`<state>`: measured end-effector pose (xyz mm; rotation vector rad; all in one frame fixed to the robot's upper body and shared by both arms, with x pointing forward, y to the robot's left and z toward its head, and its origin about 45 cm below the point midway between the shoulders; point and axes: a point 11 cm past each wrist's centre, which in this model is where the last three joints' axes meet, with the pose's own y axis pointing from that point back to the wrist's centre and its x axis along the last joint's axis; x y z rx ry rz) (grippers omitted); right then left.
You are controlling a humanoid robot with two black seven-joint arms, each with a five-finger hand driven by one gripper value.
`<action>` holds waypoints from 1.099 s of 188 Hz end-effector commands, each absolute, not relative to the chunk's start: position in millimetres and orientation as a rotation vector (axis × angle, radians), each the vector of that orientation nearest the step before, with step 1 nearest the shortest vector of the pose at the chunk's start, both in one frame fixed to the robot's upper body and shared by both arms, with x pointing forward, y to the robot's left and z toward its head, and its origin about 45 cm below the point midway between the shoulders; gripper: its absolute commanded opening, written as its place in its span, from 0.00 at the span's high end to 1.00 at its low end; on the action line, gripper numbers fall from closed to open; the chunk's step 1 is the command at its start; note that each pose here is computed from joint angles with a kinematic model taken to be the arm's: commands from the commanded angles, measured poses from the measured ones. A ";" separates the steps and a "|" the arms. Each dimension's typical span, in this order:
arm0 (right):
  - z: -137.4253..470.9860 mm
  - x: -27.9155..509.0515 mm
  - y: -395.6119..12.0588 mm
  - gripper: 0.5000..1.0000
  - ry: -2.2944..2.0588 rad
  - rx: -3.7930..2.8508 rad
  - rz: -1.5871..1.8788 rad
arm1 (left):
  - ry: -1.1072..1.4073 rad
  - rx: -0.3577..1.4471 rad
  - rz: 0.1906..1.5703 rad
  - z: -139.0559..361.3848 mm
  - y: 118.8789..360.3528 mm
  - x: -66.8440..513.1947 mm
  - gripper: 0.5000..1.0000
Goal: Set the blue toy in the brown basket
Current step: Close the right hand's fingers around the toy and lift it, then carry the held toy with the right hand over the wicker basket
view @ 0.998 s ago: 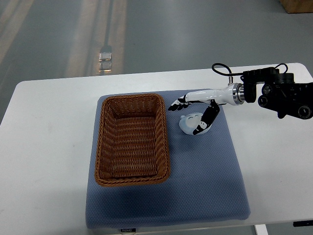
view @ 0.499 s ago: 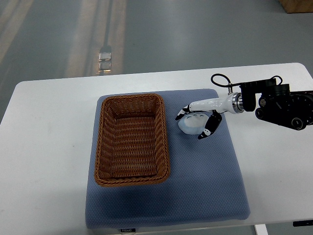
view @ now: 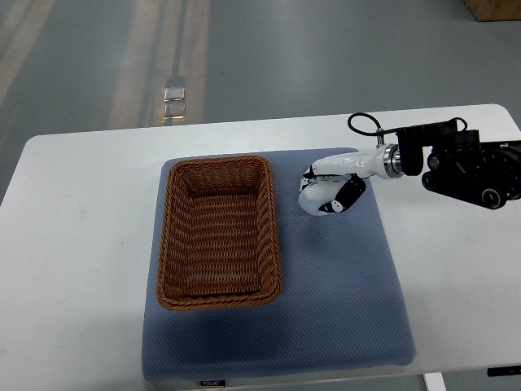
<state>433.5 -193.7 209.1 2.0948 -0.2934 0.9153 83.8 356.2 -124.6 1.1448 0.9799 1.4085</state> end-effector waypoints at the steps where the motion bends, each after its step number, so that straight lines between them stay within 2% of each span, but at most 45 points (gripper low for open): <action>1: 232.4 444.3 -186.9 0.84 -0.306 2.084 0.970 | 0.979 1.144 1.409 -124.5 356.1 84.6 0.00; 28: 265.3 455.7 -170.8 0.84 -0.316 2.080 1.049 | 0.977 1.142 1.409 -124.3 356.1 85.7 0.00; 61: 284.1 455.4 -128.6 0.84 -0.261 2.104 1.139 | 0.976 1.143 1.408 -124.1 356.0 86.4 0.00; 107: 281.6 443.1 -80.1 0.84 -0.208 2.185 1.139 | 0.974 1.143 1.410 -124.0 356.6 86.5 0.00; 147: 268.4 438.5 -47.6 0.93 -0.200 2.137 1.132 | 0.975 1.142 1.411 -123.9 356.5 87.2 0.00; 207: 260.2 438.4 -23.9 0.90 -0.278 2.158 1.031 | 0.976 1.140 1.411 -124.0 356.0 87.3 0.00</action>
